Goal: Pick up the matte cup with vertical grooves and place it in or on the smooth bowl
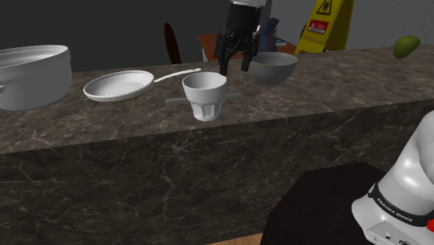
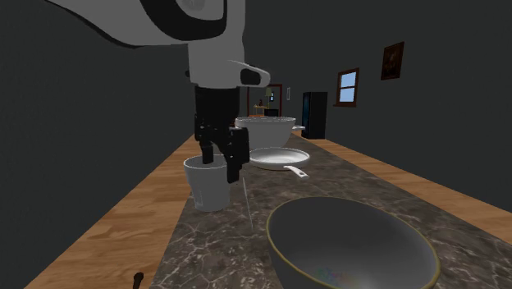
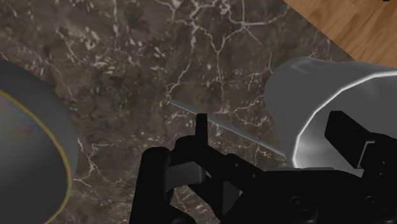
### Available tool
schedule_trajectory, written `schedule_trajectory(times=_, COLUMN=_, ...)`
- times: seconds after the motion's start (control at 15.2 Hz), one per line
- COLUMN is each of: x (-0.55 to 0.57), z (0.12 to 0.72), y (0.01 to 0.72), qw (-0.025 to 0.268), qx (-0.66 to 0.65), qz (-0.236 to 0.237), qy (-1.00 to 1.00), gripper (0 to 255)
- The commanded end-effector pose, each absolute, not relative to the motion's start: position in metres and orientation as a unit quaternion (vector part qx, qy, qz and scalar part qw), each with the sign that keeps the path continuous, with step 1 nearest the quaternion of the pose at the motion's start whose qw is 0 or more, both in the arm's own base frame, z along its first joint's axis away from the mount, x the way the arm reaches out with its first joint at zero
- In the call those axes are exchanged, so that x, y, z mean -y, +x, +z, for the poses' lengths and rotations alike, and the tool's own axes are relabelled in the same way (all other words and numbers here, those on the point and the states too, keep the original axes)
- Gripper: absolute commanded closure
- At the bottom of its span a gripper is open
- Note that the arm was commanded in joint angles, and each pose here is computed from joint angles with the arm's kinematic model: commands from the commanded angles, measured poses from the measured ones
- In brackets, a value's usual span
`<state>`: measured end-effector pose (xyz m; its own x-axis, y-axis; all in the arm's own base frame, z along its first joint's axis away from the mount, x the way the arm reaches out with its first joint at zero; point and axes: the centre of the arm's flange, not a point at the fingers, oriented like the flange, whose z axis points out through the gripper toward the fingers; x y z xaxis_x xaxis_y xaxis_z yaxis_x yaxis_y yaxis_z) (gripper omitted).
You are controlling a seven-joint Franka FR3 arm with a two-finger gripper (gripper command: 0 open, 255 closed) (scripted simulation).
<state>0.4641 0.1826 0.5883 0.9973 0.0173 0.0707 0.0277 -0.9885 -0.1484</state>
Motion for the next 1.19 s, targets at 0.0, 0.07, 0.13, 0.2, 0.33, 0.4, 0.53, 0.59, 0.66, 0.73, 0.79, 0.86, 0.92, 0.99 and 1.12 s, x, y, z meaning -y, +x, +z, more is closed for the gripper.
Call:
schedule_trajectory(times=0.0, x=-0.202, z=0.593, y=0.480, qw=0.082, qx=0.014, qz=-0.036, qy=-0.996, gripper=0)
schedule_trajectory(times=0.07, x=-0.210, z=0.595, y=0.487, qw=0.086, qx=0.016, qz=-0.037, qy=-0.996, gripper=0)
schedule_trajectory(times=0.13, x=-0.211, z=0.590, y=0.488, qw=0.086, qx=0.016, qz=-0.037, qy=-0.996, gripper=0)
schedule_trajectory(times=0.2, x=-0.212, z=0.584, y=0.488, qw=0.086, qx=0.016, qz=-0.037, qy=-0.996, gripper=0)
schedule_trajectory(times=0.33, x=-0.214, z=0.574, y=0.489, qw=0.086, qx=0.016, qz=-0.037, qy=-0.996, gripper=0)
schedule_trajectory(times=0.4, x=-0.215, z=0.569, y=0.489, qw=0.086, qx=0.016, qz=-0.037, qy=-0.996, gripper=0)
schedule_trajectory(times=0.53, x=-0.217, z=0.559, y=0.490, qw=0.086, qx=0.016, qz=-0.037, qy=-0.996, gripper=0)
schedule_trajectory(times=0.59, x=-0.217, z=0.556, y=0.490, qw=0.086, qx=0.016, qz=-0.037, qy=-0.996, gripper=0)
schedule_trajectory(times=0.66, x=-0.217, z=0.556, y=0.490, qw=0.086, qx=0.016, qz=-0.037, qy=-0.996, gripper=0)
schedule_trajectory(times=0.73, x=-0.217, z=0.556, y=0.490, qw=0.086, qx=0.016, qz=-0.037, qy=-0.996, gripper=0)
schedule_trajectory(times=0.79, x=-0.217, z=0.556, y=0.490, qw=0.086, qx=0.016, qz=-0.037, qy=-0.996, gripper=0)
schedule_trajectory(times=0.86, x=-0.217, z=0.556, y=0.490, qw=0.086, qx=0.016, qz=-0.037, qy=-0.996, gripper=0)
schedule_trajectory(times=0.92, x=-0.217, z=0.556, y=0.490, qw=0.086, qx=0.016, qz=-0.037, qy=-0.996, gripper=0)
schedule_trajectory(times=0.99, x=-0.217, z=0.556, y=0.490, qw=0.086, qx=0.016, qz=-0.037, qy=-0.996, gripper=0)
schedule_trajectory(times=1.12, x=-0.217, z=0.556, y=0.490, qw=0.086, qx=0.016, qz=-0.037, qy=-0.996, gripper=0)
